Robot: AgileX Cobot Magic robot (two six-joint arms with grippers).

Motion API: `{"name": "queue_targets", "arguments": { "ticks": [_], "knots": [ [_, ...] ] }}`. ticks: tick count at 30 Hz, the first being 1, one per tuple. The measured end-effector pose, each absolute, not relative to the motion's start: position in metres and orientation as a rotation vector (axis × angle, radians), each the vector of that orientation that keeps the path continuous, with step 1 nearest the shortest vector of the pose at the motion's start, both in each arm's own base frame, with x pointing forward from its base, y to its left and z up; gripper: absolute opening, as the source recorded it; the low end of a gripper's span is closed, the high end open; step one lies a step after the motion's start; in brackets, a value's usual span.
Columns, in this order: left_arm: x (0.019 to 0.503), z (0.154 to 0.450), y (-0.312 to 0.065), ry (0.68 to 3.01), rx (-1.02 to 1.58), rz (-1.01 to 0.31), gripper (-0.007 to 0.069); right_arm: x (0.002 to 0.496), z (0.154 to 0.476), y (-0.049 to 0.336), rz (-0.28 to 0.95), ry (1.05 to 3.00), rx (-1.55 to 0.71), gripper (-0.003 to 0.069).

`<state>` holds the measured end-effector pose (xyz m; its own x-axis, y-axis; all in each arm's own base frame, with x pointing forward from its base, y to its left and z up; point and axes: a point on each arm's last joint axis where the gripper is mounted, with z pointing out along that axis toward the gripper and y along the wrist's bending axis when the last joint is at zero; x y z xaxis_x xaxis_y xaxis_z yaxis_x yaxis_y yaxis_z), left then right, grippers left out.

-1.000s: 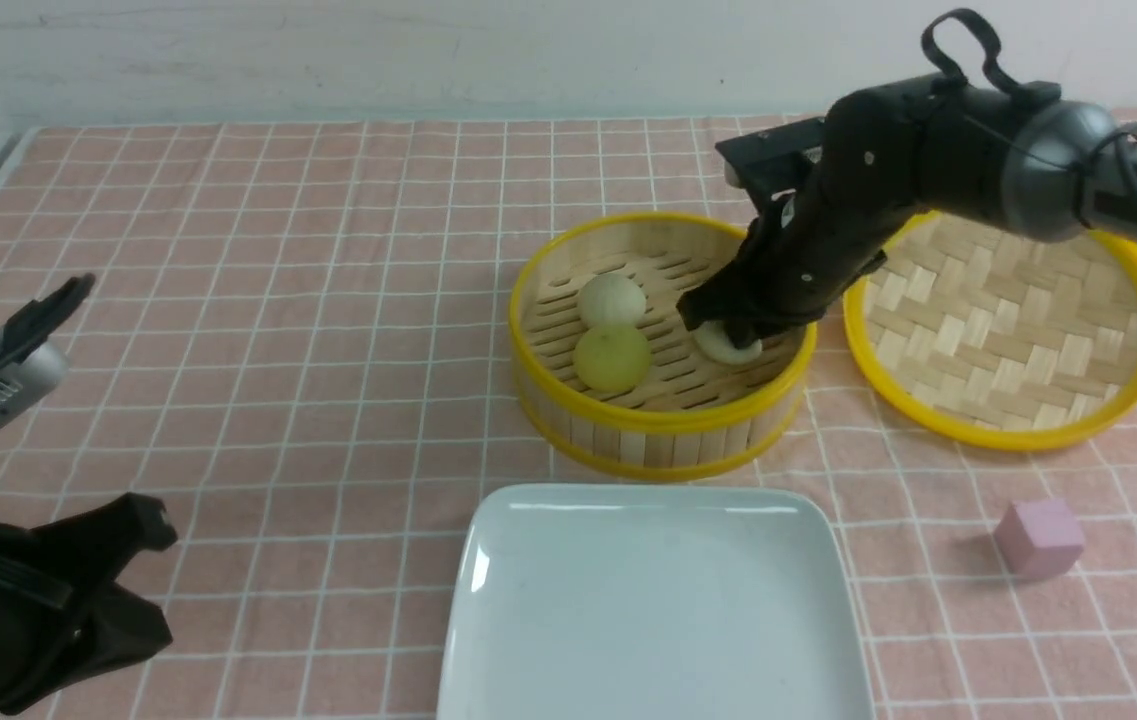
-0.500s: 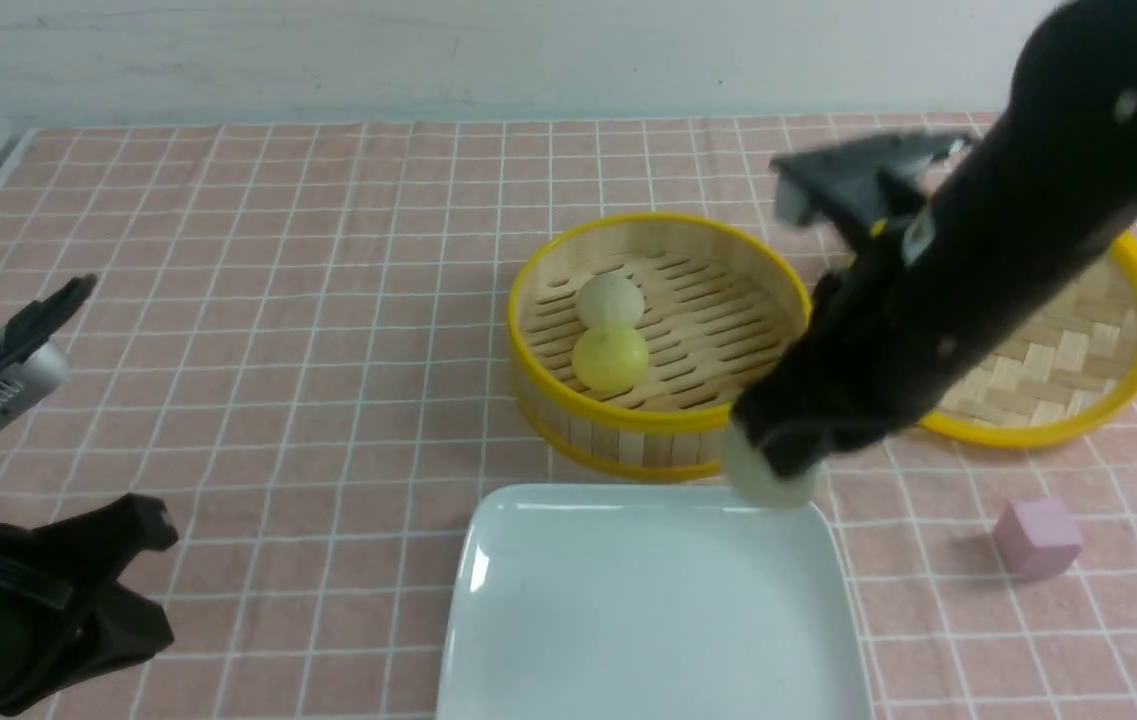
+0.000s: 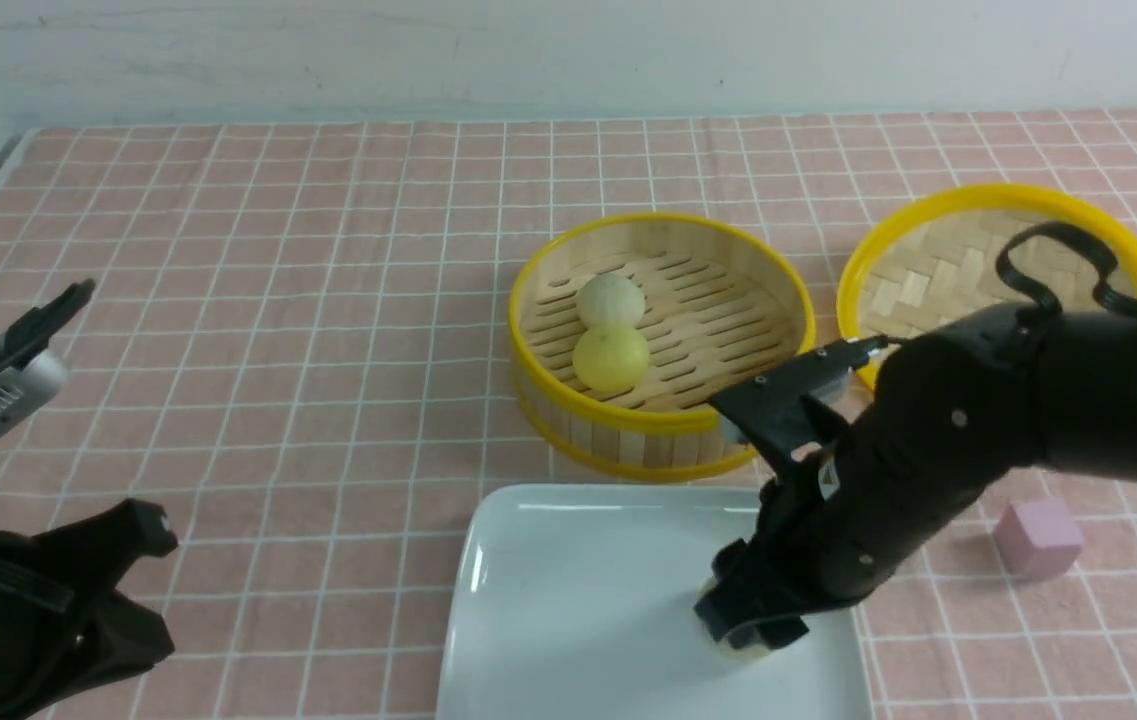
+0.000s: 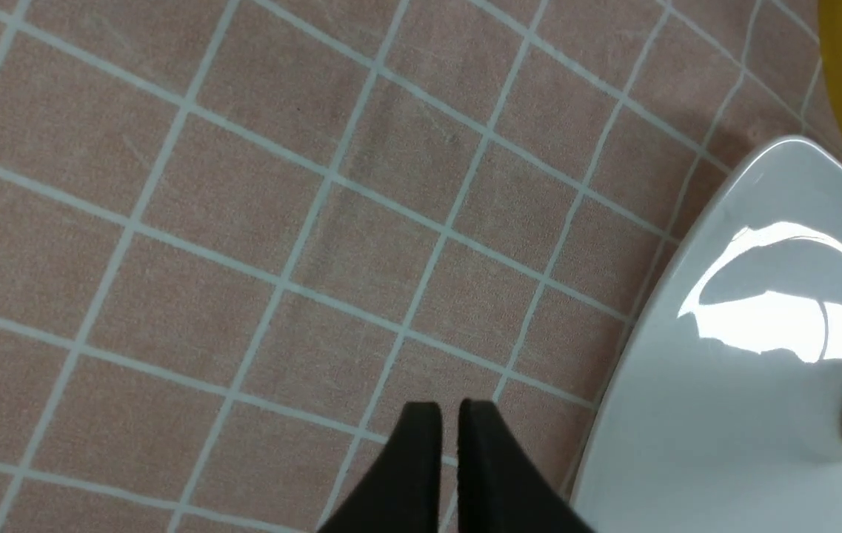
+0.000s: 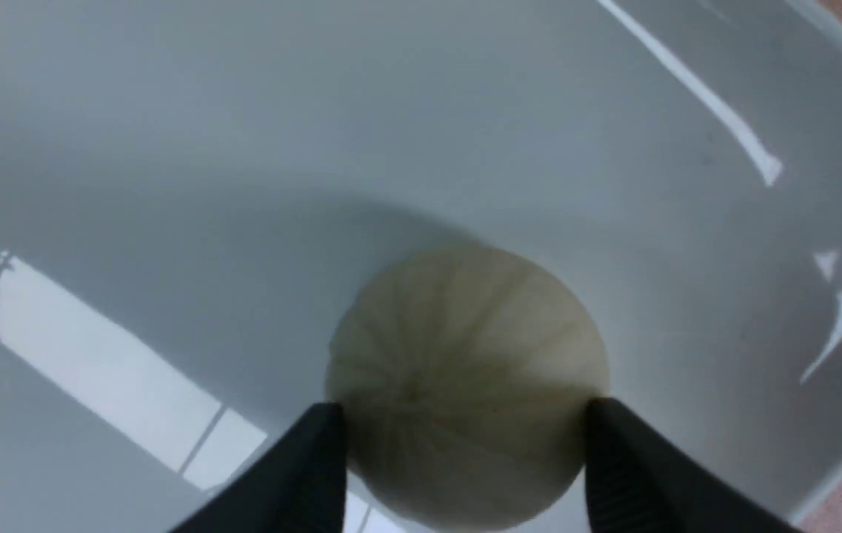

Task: Put the steamed buns into the plate on the pink tablecloth.
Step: 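Move the steamed bun from the bamboo steamer onto the white plate with the right gripper, then reach into the bamboo steamer and grasp a bun with the left gripper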

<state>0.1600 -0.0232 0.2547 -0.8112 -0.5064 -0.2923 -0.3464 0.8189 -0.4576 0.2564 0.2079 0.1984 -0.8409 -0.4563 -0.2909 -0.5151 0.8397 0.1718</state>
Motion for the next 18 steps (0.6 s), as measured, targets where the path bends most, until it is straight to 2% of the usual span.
{"name": "queue_targets", "arguments": {
  "ticks": [1, 4, 6, 7, 8, 11, 15, 18],
  "knots": [
    [0.160, 0.255, -0.023, 2.598, -0.638, -0.545, 0.0065, 0.256, 0.199, 0.208, 0.359, 2.779, -0.744, 0.0478],
    [0.160, 0.255, -0.023, 2.599, -0.635, -0.536, 0.0069, 0.258, 0.245, 0.199, 0.308, 2.755, -0.782, 0.0499],
    [0.160, 0.254, -0.022, 2.601, -0.624, -0.529, 0.0072, 0.255, 0.274, 0.188, 0.261, 2.724, -0.803, 0.0467],
    [0.160, 0.254, -0.022, 2.604, -0.610, -0.522, 0.0074, 0.251, 0.292, 0.179, 0.226, 2.705, -0.808, 0.0426],
    [0.160, 0.254, -0.022, 2.604, -0.608, -0.521, 0.0074, 0.250, 0.293, 0.178, 0.221, 2.701, -0.810, 0.0419],
    [0.160, 0.254, -0.022, 2.609, -0.568, -0.511, 0.0076, 0.227, 0.332, 0.148, 0.122, 2.676, -0.808, 0.0244],
    [0.161, 0.255, -0.021, 2.599, -0.534, -0.494, 0.0084, 0.185, 0.361, 0.113, 0.110, 2.605, -0.745, 0.0019],
    [0.162, 0.255, -0.020, 2.591, -0.522, -0.476, 0.0092, 0.151, 0.356, 0.090, 0.119, 2.587, -0.703, -0.0013]
  ]
}}
